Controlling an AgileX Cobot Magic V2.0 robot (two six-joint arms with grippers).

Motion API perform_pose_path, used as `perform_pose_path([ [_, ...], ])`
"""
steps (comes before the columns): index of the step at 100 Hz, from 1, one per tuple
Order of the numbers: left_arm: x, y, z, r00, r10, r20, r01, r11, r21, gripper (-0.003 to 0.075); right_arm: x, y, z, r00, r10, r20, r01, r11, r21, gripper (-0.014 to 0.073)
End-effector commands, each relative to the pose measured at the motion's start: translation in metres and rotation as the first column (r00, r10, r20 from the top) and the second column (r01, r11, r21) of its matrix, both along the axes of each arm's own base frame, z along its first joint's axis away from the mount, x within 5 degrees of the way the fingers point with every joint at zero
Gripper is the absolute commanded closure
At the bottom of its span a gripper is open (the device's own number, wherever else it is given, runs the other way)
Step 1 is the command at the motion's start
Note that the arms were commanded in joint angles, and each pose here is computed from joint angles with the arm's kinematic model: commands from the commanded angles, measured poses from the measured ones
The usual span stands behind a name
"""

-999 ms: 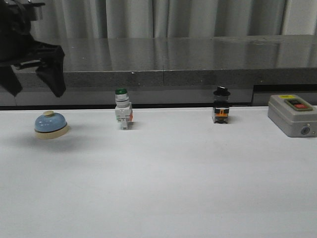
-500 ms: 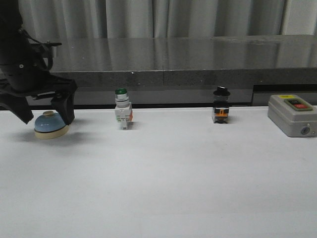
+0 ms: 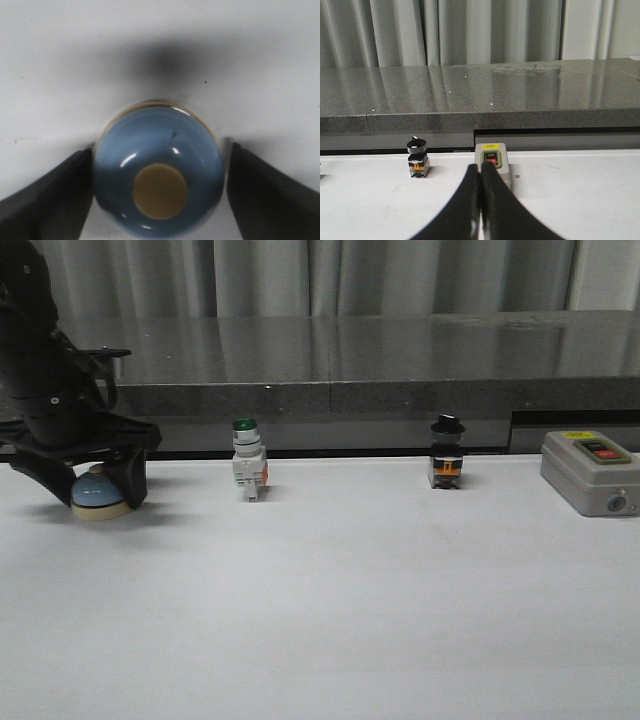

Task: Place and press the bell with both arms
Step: 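Close the left gripper on the bell and lift it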

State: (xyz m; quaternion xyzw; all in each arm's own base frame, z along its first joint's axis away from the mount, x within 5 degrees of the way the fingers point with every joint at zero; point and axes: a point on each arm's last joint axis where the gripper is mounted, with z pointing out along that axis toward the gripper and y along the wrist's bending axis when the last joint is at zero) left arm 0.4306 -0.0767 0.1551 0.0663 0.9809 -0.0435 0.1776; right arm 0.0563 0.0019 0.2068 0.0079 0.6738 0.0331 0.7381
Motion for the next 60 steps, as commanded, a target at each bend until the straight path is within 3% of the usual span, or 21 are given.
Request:
perform_pose_path([
  [1, 0.006, -0.001, 0.035, 0.992, 0.019, 0.124, -0.015, 0.999, -0.03, 0.0358, -0.004, 0.0, 0.013, 0.994, 0.0, 0.113, 0.002, 1.0, -0.011, 0.0655],
  [15, 0.006, -0.001, 0.036, 0.992, 0.019, 0.126, -0.015, 0.999, -0.03, 0.0477, -0.004, 0.0, 0.013, 0.994, 0.0, 0.113, 0.002, 1.0, -0.011, 0.0655],
  [42, -0.005, 0.0, 0.069, 0.986, 0.017, 0.165, -0.011, 0.999, -0.038, 0.0479, -0.004, 0.0, 0.013, 0.994, 0.0, 0.113, 0.002, 1.0, -0.011, 0.0655],
  [60, -0.032, -0.002, 0.087, 0.981, 0.026, 0.19, -0.012, 0.997, -0.078, 0.0479, -0.004, 0.0, 0.013, 0.994, 0.0, 0.113, 0.002, 1.0, -0.011, 0.0655],
])
